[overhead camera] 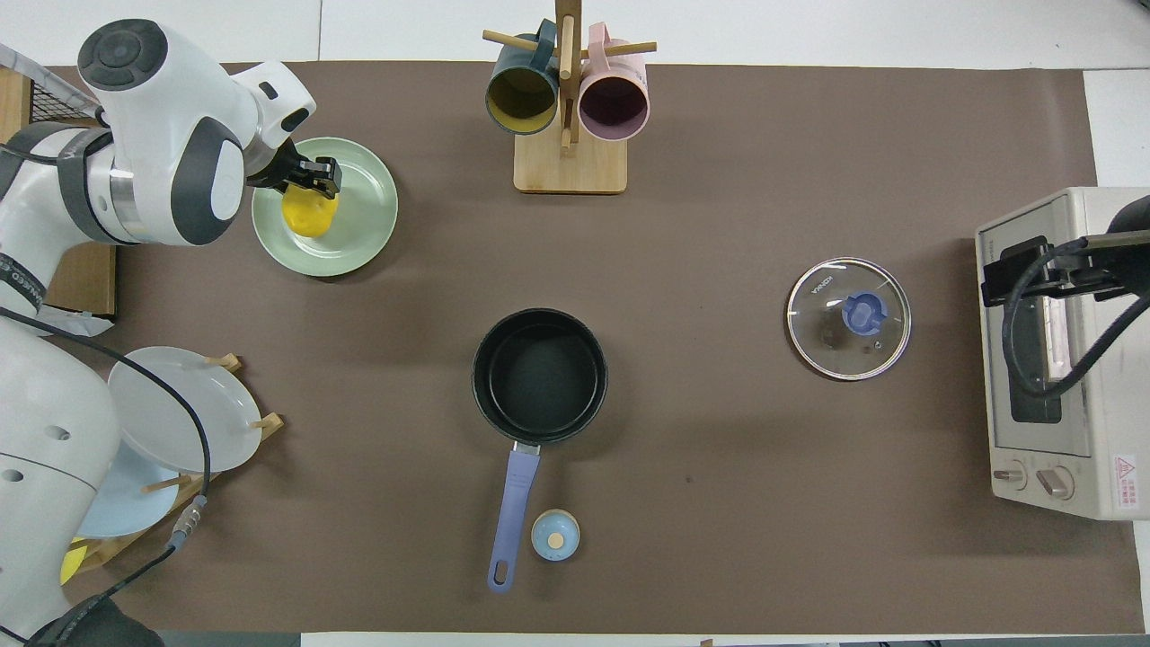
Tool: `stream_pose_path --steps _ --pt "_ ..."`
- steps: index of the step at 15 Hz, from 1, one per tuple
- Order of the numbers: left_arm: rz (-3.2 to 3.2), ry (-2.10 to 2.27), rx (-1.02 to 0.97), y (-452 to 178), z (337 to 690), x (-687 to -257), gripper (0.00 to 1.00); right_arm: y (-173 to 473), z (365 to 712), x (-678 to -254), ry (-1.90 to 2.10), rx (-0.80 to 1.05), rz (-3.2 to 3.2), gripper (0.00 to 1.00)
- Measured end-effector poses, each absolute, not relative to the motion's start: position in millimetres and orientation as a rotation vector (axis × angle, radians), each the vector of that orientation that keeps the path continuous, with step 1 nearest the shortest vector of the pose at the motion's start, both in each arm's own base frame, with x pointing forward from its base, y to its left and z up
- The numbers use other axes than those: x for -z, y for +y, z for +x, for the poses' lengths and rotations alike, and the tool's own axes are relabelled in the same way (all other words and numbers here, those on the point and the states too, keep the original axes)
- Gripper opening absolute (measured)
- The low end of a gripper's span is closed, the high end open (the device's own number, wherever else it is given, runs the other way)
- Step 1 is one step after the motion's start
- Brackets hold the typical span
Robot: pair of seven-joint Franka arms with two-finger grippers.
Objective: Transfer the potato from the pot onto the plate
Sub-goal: 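Open the left gripper and lift it off the potato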
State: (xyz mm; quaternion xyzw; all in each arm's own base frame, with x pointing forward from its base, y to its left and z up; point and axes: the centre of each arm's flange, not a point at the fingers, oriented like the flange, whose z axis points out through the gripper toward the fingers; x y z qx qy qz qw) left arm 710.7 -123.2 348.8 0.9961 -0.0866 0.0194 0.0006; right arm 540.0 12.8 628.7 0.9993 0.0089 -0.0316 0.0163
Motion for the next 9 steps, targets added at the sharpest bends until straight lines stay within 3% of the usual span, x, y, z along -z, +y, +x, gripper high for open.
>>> stream_pose_path --steps 2,3,6,9 --pt "3.128 -0.273 -0.073 -123.0 708.6 -338.4 0.60 13.0 540.0 -628.7 0.028 0.098 3.108 1.00" --pt "3.128 -0.274 -0.072 -122.8 707.7 -335.1 0.67 13.1 540.0 -628.7 0.028 0.098 3.109 1.00" --pt "3.126 -0.273 -0.093 -122.6 709.6 -342.1 0.98 14.1 540.0 -628.7 0.029 0.099 3.118 1.00" --pt "3.121 -0.224 -0.188 -117.5 713.7 -382.5 1.00 14.4 540.0 -628.7 0.029 0.099 3.120 1.00"
